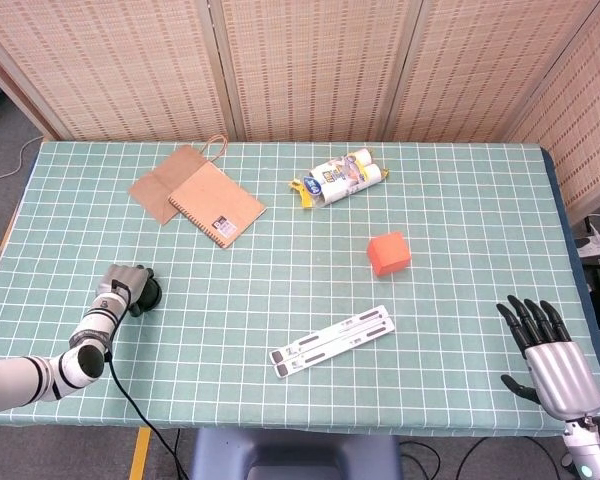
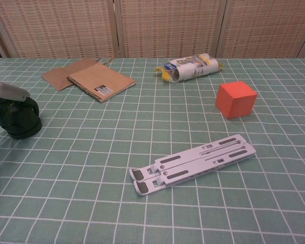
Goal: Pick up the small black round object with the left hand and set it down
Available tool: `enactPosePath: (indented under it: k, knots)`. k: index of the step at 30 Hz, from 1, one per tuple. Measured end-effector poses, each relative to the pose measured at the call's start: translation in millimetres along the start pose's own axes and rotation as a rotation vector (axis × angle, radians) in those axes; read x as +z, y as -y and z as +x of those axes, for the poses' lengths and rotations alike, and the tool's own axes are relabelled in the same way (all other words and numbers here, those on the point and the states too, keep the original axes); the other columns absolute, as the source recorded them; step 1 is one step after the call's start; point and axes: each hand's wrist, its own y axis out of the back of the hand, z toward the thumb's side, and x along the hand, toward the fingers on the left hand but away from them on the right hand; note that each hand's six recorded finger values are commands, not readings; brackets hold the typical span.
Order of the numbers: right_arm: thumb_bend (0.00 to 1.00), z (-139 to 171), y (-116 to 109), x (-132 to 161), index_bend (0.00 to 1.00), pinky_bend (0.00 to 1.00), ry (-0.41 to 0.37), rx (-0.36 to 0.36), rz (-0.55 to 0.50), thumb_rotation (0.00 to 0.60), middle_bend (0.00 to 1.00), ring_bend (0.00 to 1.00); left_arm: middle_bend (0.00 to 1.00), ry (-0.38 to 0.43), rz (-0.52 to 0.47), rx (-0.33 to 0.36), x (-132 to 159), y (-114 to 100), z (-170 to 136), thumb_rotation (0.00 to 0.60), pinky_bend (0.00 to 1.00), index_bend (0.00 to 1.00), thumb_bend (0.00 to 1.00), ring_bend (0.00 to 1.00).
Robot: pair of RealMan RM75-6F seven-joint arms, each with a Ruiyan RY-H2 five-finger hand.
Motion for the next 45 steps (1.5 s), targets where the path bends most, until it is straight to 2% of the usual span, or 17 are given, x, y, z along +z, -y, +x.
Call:
enactPosePath:
  k: [4, 14, 24, 31, 36, 43, 45]
  knots:
    - [0.06, 0, 0, 0, 0.00, 0.00, -0.001, 0.001, 0.001, 0.600, 0.00, 0.00, 0.82, 0.009, -0.008, 0.007, -1, -1, -1, 0.600, 0.79, 0.79, 0.51, 0.71]
    - [0.06, 0, 0, 0, 0.00, 0.00, -0.003, 0.001, 0.000, 0.600, 0.00, 0.00, 0.83, 0.014, -0.005, 0.028, -1, -4, -6, 0.600, 0.80, 0.80, 0.51, 0.72]
    - [0.06, 1, 0, -1, 0.00, 0.00, -0.003, 0.000, 0.005, 0.600, 0.00, 0.00, 0.83, 0.041, -0.067, 0.085, 0, -20, -18, 0.600, 0.80, 0.80, 0.51, 0.72]
    - [0.06, 0, 0, -1, 0.00, 0.00, -0.001, 0.000, 0.007, 0.600, 0.00, 0.00, 0.83, 0.108, -0.192, 0.125, 6, -35, -28, 0.600, 0.81, 0.80, 0.51, 0.73]
    - [0.06, 1, 0, -1, 0.00, 0.00, -0.002, -0.001, 0.008, 0.600, 0.00, 0.00, 0.83, 0.169, -0.289, 0.124, 8, -37, -29, 0.600, 0.81, 0.80, 0.51, 0.73]
    - [0.06, 0, 1, 0, 0.00, 0.00, -0.002, 0.002, 0.010, 0.600, 0.00, 0.00, 0.83, 0.247, -0.484, 0.126, 5, -43, -29, 0.600, 0.81, 0.80, 0.51, 0.73]
    - [0.06, 0, 1, 0, 0.00, 0.00, -0.003, 0.004, 0.010, 0.600, 0.00, 0.00, 0.83, 0.260, -0.498, 0.124, 2, -43, -29, 0.600, 0.81, 0.80, 0.51, 0.73]
